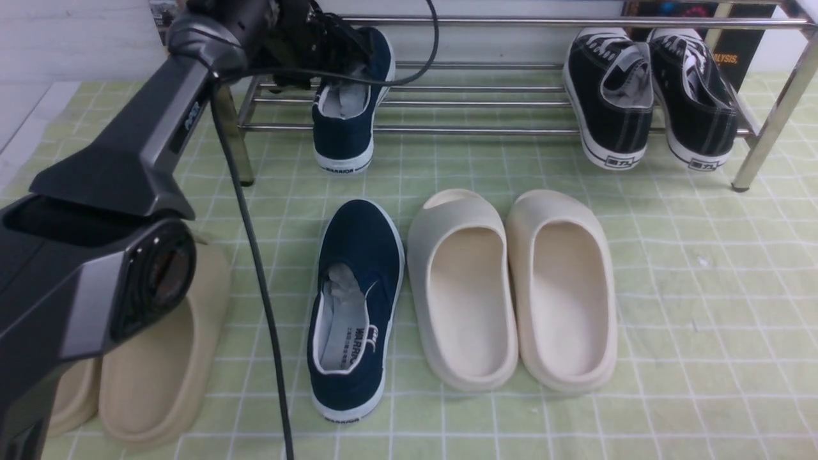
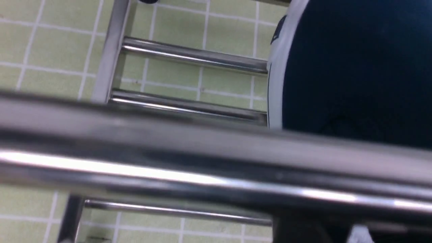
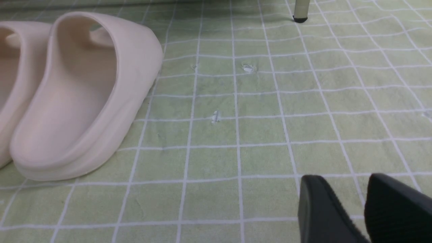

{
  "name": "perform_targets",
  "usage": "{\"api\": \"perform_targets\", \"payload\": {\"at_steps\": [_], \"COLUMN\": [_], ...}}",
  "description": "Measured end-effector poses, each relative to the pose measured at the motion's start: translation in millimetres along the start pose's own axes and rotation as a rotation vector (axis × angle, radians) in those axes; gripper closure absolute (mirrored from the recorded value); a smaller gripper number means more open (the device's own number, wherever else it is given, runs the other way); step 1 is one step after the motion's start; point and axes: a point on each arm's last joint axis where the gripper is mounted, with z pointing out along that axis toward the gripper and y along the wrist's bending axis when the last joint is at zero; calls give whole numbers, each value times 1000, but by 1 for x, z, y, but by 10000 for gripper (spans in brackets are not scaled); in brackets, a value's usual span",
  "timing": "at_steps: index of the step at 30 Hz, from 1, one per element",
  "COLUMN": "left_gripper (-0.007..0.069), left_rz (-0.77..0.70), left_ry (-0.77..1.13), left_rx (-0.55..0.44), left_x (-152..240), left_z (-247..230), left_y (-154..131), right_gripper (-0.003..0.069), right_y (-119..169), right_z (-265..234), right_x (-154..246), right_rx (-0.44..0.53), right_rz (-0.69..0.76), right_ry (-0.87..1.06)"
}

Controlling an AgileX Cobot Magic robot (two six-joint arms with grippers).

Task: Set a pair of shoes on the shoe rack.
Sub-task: Use the left arm to put a shoe into the shoe rack, then use the left arm to grab the shoe closest to it

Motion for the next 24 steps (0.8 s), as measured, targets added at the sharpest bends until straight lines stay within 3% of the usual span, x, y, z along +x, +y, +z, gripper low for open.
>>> {"api": "perform_targets", "payload": {"at_steps": [6,9,17,20,24], "left_gripper": [272,305,382,384,384], "left_rz": [43,152,180,166,127], "left_ry": [65,135,108,148,307], "left_rx": [-32,-55,-24,-12,54], "left_x": [1,-3,-16,-4,40], "left_z": [-13,-46,-136,-167,-190], "left_y": [2,4,5,11,18], "right_gripper": [419,419,419,419,419], "right_y": [0,0,0,0,0], "right_z": [0,0,0,0,0], "right_x": [0,0,0,0,0], "right_rx": [0,0,0,0,0], "right_rz": [0,1,1,1,1], "right_ry": [0,0,0,0,0]}}
